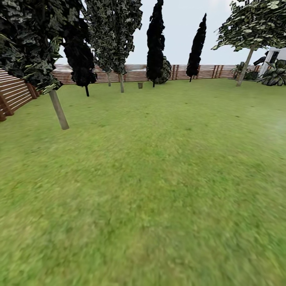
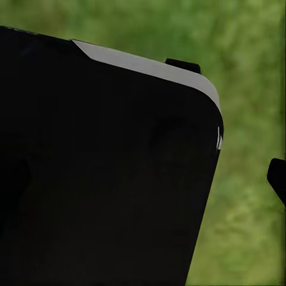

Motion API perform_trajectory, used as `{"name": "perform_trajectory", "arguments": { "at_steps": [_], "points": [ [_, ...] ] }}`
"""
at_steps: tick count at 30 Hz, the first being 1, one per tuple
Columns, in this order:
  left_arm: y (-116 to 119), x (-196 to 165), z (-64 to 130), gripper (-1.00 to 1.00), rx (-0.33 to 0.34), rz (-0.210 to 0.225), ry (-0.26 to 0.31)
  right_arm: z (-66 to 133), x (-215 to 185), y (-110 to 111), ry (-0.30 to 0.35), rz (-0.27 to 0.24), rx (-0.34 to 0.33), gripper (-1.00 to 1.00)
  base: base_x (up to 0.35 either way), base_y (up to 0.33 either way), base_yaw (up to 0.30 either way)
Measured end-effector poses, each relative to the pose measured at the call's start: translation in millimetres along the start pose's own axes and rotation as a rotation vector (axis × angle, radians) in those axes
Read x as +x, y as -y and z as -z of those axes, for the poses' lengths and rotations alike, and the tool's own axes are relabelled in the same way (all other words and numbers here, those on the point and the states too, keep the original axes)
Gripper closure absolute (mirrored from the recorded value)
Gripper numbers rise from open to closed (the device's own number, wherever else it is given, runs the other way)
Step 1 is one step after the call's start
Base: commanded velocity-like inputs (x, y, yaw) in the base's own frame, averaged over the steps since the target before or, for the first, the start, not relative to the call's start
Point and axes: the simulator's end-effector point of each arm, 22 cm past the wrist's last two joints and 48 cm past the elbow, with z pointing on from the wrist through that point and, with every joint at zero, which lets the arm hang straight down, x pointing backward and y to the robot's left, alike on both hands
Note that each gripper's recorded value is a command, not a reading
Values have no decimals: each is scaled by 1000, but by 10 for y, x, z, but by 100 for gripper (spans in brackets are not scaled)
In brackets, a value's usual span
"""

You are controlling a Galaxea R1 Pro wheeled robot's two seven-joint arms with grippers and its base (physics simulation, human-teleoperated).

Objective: Take the three Easter eggs out of the wicker basket on the lawn in the garden, then place them on the lawn next to a single tree (choose any tree) so that all three eggs are next to the same tree and none are left in the basket.

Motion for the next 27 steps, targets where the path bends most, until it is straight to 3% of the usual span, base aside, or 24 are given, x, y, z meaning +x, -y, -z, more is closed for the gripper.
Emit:
{"name": "perform_trajectory", "arguments": {
  "at_steps": [27],
  "points": [
    [4,0,0,-100,2,-3,0,0,3,-1,-1,1,0,-100,327,0,30]
  ]
}}
